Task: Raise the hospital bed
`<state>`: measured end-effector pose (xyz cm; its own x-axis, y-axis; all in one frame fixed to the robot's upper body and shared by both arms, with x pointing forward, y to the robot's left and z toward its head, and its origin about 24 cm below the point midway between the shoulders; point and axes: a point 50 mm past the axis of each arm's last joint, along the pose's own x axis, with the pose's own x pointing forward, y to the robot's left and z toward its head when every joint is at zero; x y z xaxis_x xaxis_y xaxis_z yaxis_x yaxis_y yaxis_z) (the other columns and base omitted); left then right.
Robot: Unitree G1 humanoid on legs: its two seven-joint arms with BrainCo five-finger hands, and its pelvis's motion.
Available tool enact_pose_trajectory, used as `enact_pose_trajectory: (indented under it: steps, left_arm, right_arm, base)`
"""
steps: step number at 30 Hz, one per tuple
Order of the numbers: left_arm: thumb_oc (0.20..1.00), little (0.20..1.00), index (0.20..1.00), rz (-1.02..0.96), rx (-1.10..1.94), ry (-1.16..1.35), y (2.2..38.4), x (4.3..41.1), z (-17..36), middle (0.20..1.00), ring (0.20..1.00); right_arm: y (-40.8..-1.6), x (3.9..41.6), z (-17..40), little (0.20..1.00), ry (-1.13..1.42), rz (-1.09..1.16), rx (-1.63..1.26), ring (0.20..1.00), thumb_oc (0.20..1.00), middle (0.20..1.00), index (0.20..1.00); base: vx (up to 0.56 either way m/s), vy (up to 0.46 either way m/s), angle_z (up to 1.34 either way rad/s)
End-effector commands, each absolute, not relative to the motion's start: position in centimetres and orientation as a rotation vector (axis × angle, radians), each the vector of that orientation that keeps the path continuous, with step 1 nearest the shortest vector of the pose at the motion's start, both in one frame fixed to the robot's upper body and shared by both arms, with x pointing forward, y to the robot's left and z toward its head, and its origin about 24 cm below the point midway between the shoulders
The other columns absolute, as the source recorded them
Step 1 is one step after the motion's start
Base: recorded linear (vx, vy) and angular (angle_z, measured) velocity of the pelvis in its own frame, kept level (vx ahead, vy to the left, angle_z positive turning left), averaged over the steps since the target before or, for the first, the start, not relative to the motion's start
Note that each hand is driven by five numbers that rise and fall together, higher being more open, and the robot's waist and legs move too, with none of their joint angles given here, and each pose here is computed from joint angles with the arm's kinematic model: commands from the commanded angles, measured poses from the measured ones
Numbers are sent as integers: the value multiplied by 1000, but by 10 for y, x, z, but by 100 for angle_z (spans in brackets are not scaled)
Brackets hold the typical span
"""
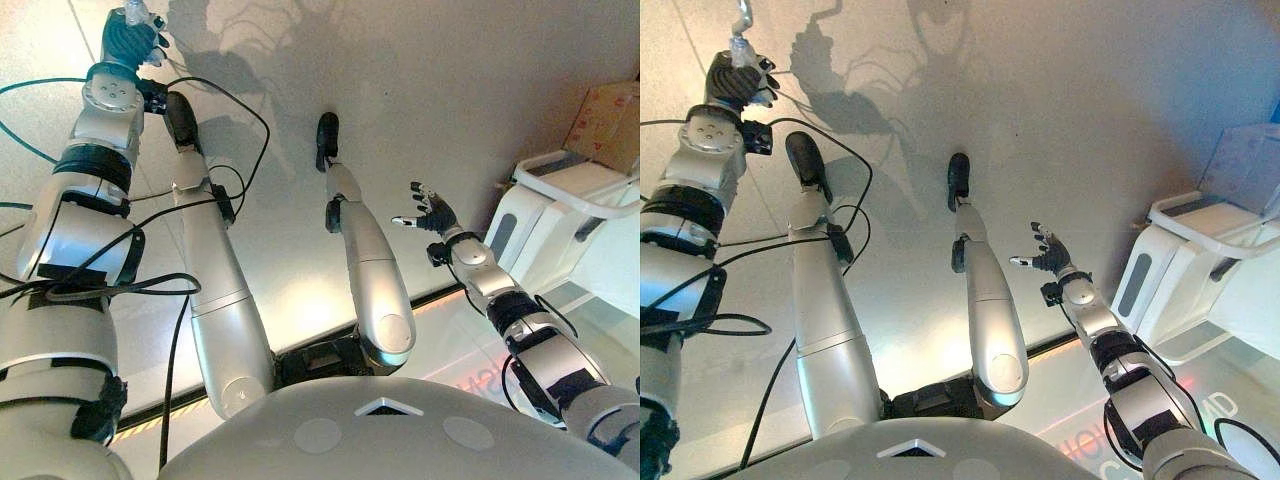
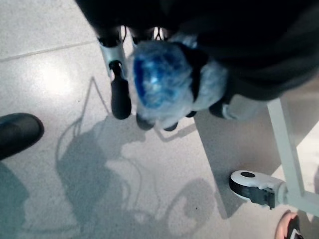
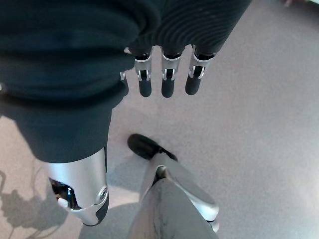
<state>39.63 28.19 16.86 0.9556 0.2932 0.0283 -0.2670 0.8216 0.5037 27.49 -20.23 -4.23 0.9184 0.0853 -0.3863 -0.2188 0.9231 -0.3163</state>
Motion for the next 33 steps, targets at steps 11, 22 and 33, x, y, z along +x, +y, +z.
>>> enact_pose_trajectory:
  steps: [11,22,33]
  left_arm:
    - [200,200,200,-34,544,-163,181,402,166,200,200]
    - [200,200,200,-275,333,-289,154,358,156,200,200]
    - [200,200,200,-380,223,-354,189,291,163,200,200]
  right_arm:
    - [-227,272,-37,1000,380,116,-507,1000,1000,1000,1000]
    - [-249,252,-51,1000,455,40,-530,1000,1000,1000,1000]
    - [-276,214,-76,1000,605,-55,-500,1000,1000,1000,1000]
  base:
    - [-37,-139,-6]
    - [14,-116,-10]
    - [3,2,3]
